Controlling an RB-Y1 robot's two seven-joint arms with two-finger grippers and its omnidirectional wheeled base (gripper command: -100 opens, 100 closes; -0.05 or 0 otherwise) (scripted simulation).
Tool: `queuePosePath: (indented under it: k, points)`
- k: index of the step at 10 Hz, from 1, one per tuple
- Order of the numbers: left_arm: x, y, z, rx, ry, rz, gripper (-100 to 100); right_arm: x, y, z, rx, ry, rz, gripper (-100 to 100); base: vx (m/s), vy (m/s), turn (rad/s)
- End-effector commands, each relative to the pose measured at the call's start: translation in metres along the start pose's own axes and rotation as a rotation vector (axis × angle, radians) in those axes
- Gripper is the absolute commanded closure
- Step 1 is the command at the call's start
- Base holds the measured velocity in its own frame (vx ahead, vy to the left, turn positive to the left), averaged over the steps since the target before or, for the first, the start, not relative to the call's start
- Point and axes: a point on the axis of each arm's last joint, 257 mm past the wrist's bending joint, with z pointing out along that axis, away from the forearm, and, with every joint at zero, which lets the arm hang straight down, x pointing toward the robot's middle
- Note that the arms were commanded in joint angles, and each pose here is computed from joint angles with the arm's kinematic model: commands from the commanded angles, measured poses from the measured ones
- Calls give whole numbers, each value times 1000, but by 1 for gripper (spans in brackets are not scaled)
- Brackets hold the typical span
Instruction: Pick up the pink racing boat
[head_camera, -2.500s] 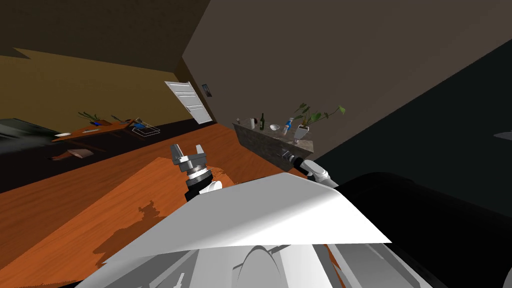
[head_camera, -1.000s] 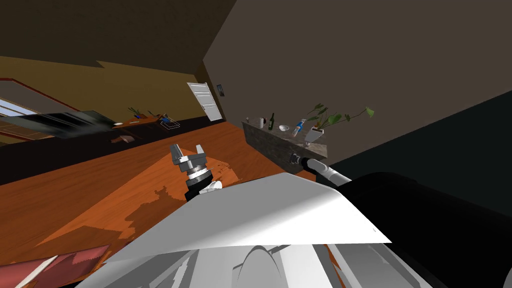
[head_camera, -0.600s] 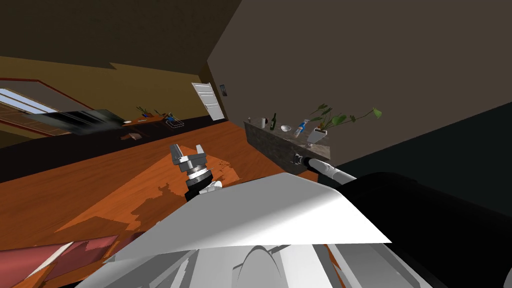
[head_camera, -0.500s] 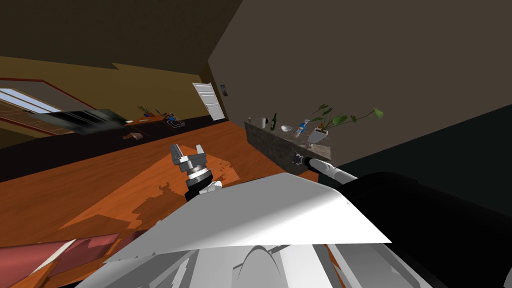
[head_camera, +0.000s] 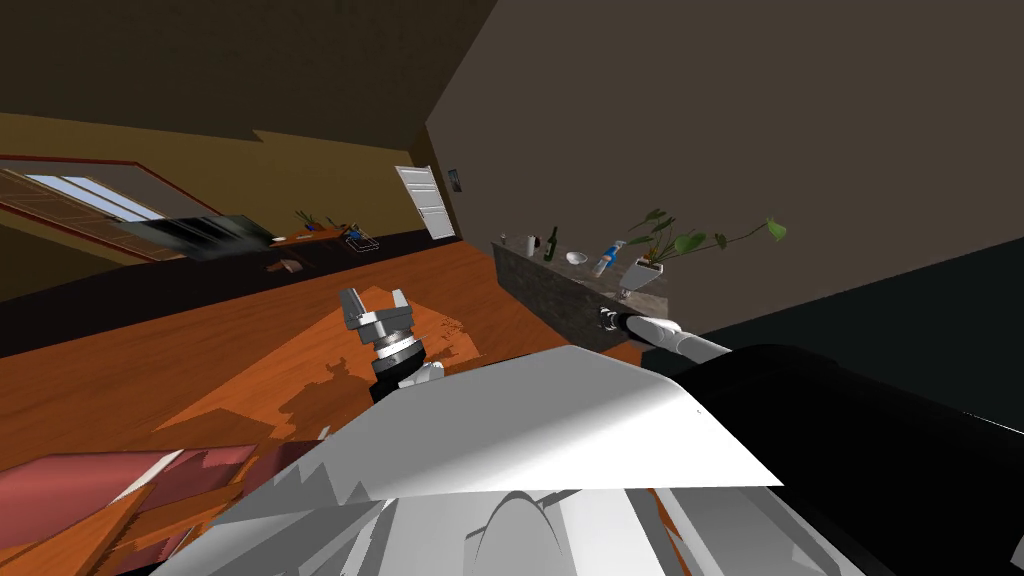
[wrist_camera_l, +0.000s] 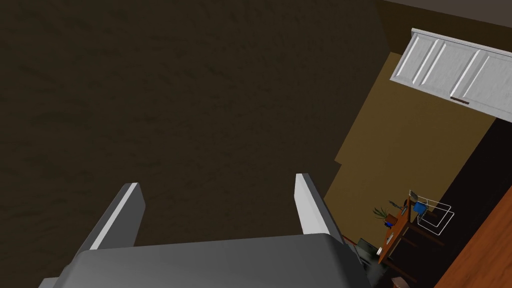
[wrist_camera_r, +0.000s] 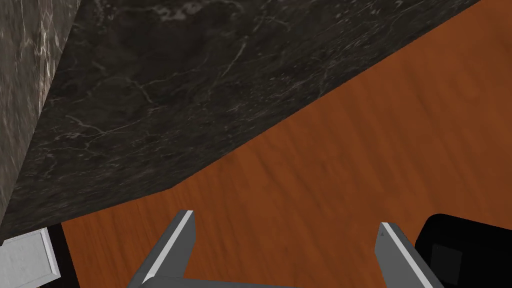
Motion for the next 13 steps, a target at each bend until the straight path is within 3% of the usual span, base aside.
queuePosePath:
  k: [1,2,5,8,10,12,13]
  points:
    - [0,0,0,0,0,0,0,13,2,-1,-16,29,-55,-100,-10,-38,49]
    - [0,0,0,0,0,0,0,35,3,-5,-43,73,-125,-100,-2,-41,81]
    - [0,0,0,0,0,0,0,59,3,-10,-71,125,-220,-100,2,-54,67]
    - [0,0,0,0,0,0,0,115,-5,-27,-140,236,-411,-100,10,-98,117]
    - [0,0,0,0,0,0,0,115,-5,-27,-141,238,-417,-100,8,-83,16]
    - [0,0,0,0,0,0,0,140,-9,-37,-180,288,-508,-100,33,-110,83]
    - [0,0,0,0,0,0,0,140,-9,-37,-180,288,-508,-100,33,-128,49]
